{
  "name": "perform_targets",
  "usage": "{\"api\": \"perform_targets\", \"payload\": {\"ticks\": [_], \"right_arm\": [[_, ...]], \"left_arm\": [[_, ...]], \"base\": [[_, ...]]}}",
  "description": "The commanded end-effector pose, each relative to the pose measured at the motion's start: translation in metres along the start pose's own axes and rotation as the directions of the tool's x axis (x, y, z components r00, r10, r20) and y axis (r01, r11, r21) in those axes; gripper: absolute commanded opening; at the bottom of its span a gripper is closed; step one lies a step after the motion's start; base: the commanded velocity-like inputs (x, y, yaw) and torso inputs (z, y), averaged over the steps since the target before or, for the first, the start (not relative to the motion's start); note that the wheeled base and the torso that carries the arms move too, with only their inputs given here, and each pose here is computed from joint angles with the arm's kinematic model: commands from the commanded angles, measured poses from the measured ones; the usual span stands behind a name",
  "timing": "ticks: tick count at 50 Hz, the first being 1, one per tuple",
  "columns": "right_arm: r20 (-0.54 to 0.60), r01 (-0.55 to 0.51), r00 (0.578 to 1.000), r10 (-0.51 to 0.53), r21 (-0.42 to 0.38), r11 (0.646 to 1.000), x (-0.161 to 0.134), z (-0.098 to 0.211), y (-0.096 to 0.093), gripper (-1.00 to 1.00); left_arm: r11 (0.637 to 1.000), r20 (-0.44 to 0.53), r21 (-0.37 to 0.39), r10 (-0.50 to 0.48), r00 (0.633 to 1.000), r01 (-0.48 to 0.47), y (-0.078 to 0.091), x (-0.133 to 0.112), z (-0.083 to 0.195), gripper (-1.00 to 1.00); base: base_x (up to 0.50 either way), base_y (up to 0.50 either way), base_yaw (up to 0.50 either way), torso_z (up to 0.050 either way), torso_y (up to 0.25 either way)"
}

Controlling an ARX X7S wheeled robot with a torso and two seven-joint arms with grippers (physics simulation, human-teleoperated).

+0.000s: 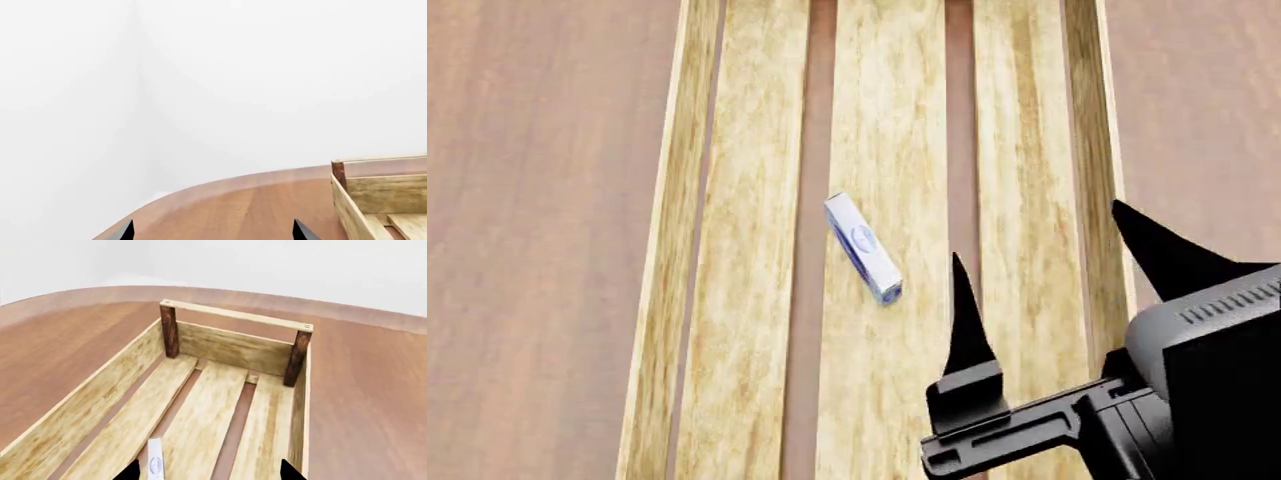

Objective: Pick up the cream cheese and put it in the tray.

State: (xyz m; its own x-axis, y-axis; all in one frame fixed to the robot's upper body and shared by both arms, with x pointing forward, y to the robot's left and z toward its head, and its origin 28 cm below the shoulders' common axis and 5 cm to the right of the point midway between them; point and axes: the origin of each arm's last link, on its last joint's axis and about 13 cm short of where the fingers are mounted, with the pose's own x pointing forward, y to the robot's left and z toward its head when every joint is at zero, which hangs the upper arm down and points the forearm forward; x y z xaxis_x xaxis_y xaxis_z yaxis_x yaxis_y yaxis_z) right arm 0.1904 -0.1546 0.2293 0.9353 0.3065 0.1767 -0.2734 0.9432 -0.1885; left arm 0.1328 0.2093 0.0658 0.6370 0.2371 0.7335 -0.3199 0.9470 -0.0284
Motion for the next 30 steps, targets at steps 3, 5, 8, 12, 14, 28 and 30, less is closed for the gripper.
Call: {"api": "perform_targets", "payload": {"ticks": [3,5,8,12,14,28,30], "right_arm": [[0.088,0.112,0.989,-0.117,0.058,0.992,-0.028,-0.004,-0.014,1.0],[0.084,0.131,0.987,-0.137,0.066,0.989,-0.028,-0.005,-0.016,1.0],[0.081,0.145,0.985,-0.151,0.075,0.987,-0.029,-0.009,-0.019,1.0],[0.08,0.152,0.984,-0.158,0.08,0.985,-0.031,-0.011,-0.02,1.0],[0.082,0.162,0.982,-0.168,0.079,0.984,-0.031,-0.013,-0.019,1.0],[0.28,0.382,0.882,-0.378,0.044,0.923,-0.03,-0.017,-0.013,1.0],[0.319,0.404,0.86,-0.398,0.052,0.913,-0.03,-0.015,-0.011,1.0]], "left_arm": [[0.999,0.014,0.032,0.03,0.999,-0.03,0.009,0.031,0.009,1.0],[0.999,0.012,0.044,0.025,1.0,-0.026,0.009,0.037,0.009,1.0],[0.999,0.013,0.041,0.026,1.0,-0.026,0.01,0.049,0.013,1.0],[0.999,0.014,0.046,0.012,1.0,-0.013,0.012,0.063,0.019,1.0],[0.999,0.02,0.042,0.013,1.0,-0.014,0.013,0.073,0.024,1.0],[0.999,0.133,0.019,-0.028,0.991,0.026,0.009,0.133,0.054,1.0],[1.0,0.148,0.01,-0.023,0.989,0.021,0.008,0.142,0.06,1.0]], "base": [[0.0,0.0,0.0,0.0,0.0],[0.0,0.0,0.0,0.0,0.0],[0.0,0.0,0.0,0.0,0.0],[0.0,0.0,0.0,0.0,0.0],[0.0,0.0,0.0,0.0,0.0],[0.0,0.0,0.0,0.0,0.0],[0.0,0.0,0.0,0.0,0.0]]}}
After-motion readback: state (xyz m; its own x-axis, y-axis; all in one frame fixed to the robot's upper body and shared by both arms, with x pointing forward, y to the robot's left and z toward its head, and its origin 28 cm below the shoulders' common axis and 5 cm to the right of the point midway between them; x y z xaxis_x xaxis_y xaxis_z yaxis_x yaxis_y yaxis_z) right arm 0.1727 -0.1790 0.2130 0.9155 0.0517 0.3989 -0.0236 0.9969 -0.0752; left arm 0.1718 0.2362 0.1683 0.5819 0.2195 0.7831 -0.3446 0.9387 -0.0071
